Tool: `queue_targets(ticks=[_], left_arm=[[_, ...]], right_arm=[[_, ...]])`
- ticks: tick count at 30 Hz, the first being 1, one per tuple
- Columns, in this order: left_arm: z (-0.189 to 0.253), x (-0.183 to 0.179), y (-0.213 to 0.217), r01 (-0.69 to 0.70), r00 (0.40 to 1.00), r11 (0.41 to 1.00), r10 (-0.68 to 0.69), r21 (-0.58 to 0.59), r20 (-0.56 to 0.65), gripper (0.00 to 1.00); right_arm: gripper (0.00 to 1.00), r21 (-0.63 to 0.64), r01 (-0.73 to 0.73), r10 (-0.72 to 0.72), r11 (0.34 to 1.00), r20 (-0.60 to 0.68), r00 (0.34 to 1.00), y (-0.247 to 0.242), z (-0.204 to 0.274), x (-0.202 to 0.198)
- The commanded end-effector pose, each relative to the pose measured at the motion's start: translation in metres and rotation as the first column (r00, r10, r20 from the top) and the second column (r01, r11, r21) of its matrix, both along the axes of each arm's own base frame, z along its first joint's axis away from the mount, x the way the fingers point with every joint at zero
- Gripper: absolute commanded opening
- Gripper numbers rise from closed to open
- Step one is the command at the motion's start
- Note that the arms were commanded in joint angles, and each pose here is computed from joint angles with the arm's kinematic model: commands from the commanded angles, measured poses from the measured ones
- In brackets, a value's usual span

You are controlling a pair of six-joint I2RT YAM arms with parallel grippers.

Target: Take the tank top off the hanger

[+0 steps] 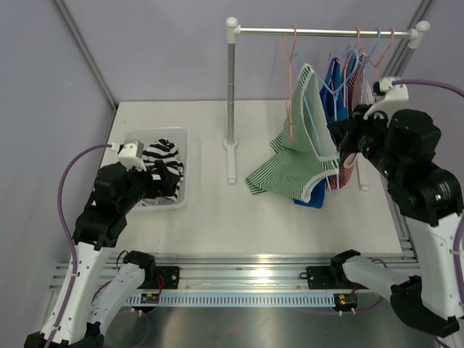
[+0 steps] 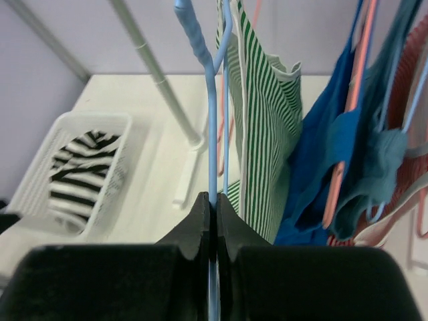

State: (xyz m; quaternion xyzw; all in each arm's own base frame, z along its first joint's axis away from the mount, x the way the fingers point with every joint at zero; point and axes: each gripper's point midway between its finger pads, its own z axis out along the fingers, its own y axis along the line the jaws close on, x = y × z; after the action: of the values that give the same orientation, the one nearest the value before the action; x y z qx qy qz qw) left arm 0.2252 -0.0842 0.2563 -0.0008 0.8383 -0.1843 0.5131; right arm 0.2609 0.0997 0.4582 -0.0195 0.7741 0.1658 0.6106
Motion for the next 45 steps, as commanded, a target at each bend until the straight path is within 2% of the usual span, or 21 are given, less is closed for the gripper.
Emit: queue_targets(ticks=[1,3,4,5,6,7,9,10,12,13,17,21,27,31,41,45], left_arm=[[0.055,-0.002,-0.04,0.145,0.983,0.985,-0.132,-0.097,0.128,0.99],[0.071,0.002,-0.052,0.143,0.98,0.984,-0.125,-0.111,0.154,0.99],[0.079,-0.007,-0.075,0.219,0.966,0.969,-0.199,-0.112,0.167,0.99],[0.09,0.003,-0.08,0.175,0.972,0.979,-0.155,-0.101,0.177,0.99],[0.095,0.002,-0.091,0.192,0.968,0.977,-0.173,-0.093,0.182,0.99],[0.103,-0.011,-0.116,0.268,0.949,0.959,-0.247,-0.09,0.195,0.99],[0.122,-0.008,-0.137,0.261,0.943,0.963,-0.241,-0.062,0.228,0.99],[0.135,-0.023,-0.16,0.33,0.916,0.941,-0.302,-0.07,0.262,0.99],[0.155,-0.027,-0.185,0.36,0.89,0.932,-0.33,-0.04,0.316,0.99],[0.171,-0.042,-0.204,0.422,0.854,0.905,-0.376,-0.055,0.36,0.99],[0.204,-0.054,-0.248,0.461,0.779,0.886,-0.424,0.036,0.463,0.99],[0.214,-0.052,-0.284,0.461,0.751,0.883,-0.441,0.088,0.492,0.99],[0.195,-0.043,-0.326,0.466,0.748,0.87,-0.484,0.16,0.455,0.97],[0.178,-0.036,-0.334,0.446,0.768,0.876,-0.479,0.183,0.425,0.87],[0.15,-0.017,-0.326,0.397,0.81,0.896,-0.444,0.199,0.384,0.44],[0.144,-0.004,-0.317,0.387,0.827,0.905,-0.425,0.177,0.368,0.33]], right_arm=[[0.0,0.088,-0.177,0.178,0.98,-0.004,0.984,0.02,-0.004,-0.045],[0.0,0.094,-0.205,0.206,0.974,-0.012,0.978,0.018,-0.014,-0.066],[0.0,0.098,-0.23,0.233,0.968,-0.016,0.972,0.019,-0.017,-0.075],[0.0,0.095,-0.247,0.249,0.964,-0.005,0.969,0.016,-0.018,-0.088],[0.0,0.095,-0.264,0.267,0.96,-0.018,0.964,0.017,-0.024,-0.094],[0.0,0.097,-0.283,0.288,0.954,-0.038,0.957,0.017,-0.03,-0.104],[0.0,0.097,-0.292,0.296,0.952,-0.035,0.955,0.011,-0.032,-0.121],[0.0,0.092,-0.282,0.287,0.955,-0.035,0.957,0.007,-0.033,-0.127],[0.0,0.084,-0.265,0.27,0.96,-0.043,0.962,-0.002,-0.038,-0.141],[0.0,0.078,-0.256,0.26,0.964,-0.046,0.965,-0.006,-0.039,-0.144],[0.0,0.058,-0.291,0.295,0.955,-0.083,0.952,-0.009,-0.049,-0.164],[0.0,0.074,-0.385,0.39,0.92,-0.083,0.917,0.002,-0.053,-0.18],[0.0,0.064,-0.4,0.403,0.914,-0.047,0.914,0.0,-0.05,-0.19],[0.0,0.058,-0.395,0.397,0.917,-0.044,0.917,-0.003,-0.049,-0.193],[0.0,0.061,-0.411,0.413,0.91,-0.012,0.911,-0.002,-0.042,-0.197],[0.0,0.046,-0.399,0.4,0.916,0.002,0.917,-0.006,-0.041,-0.198]])
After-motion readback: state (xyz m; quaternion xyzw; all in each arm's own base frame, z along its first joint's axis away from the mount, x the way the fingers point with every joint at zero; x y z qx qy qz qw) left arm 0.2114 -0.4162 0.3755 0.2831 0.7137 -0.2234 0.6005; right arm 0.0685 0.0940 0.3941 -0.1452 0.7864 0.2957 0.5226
